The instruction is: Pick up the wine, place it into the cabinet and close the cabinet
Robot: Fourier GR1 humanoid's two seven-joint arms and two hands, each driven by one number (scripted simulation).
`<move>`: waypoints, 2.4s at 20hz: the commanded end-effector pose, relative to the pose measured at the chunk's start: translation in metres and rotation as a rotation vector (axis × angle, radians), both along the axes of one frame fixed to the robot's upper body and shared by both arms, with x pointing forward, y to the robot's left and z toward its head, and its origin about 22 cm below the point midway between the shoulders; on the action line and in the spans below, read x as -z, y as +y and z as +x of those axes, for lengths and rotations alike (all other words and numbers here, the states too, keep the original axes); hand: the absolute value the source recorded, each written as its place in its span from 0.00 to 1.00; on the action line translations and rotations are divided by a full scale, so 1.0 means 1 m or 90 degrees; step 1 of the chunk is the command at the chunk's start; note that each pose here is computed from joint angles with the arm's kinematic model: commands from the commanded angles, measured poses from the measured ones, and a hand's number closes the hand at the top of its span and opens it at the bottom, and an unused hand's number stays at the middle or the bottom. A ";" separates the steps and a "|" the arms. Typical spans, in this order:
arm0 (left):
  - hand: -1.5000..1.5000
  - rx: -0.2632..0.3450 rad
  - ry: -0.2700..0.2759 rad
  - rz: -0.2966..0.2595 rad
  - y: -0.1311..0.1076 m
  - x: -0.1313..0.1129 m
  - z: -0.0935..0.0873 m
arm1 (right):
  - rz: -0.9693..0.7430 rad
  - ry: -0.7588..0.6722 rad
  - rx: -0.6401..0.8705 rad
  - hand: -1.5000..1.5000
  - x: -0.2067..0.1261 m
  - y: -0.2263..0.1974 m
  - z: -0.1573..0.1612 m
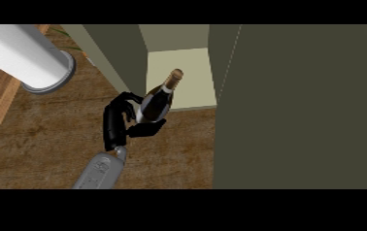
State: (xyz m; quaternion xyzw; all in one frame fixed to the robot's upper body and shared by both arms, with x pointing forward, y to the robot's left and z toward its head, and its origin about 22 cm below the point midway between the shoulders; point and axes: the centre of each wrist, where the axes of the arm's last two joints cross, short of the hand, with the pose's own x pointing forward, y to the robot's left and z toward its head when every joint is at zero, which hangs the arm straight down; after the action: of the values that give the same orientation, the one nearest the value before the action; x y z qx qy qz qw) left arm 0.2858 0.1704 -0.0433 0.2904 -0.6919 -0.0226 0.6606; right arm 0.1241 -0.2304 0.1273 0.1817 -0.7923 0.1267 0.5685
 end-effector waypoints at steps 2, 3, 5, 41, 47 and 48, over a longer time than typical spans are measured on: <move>1.00 0.076 0.062 -0.030 -0.036 -0.017 0.043 | 0.032 -0.009 -0.019 0.00 -0.011 -0.001 -0.008; 1.00 0.071 0.054 -0.022 -0.025 -0.021 0.048 | 0.025 0.001 -0.023 0.00 -0.007 0.000 -0.005; 1.00 0.074 0.045 -0.024 -0.041 -0.019 0.044 | 0.042 -0.006 -0.021 0.00 -0.004 0.000 -0.003; 1.00 -0.029 -0.013 0.185 -0.027 -0.020 0.045 | 0.020 -0.010 -0.077 0.00 0.001 0.000 0.003; 0.00 -0.055 -0.015 0.215 -0.022 -0.017 0.045 | 0.017 -0.008 -0.084 0.00 0.000 0.000 0.001; 0.00 -0.048 -0.007 0.226 -0.017 -0.019 0.047 | 0.026 -0.020 -0.082 0.00 -0.002 0.003 0.001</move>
State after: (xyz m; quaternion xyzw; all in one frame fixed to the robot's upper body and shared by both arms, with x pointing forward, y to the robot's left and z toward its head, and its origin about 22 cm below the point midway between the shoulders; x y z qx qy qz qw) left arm 0.2772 0.1813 -0.0532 0.4604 -0.6716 -0.0518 0.5782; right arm 0.1278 -0.2295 0.1236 0.2299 -0.7850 0.1574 0.5533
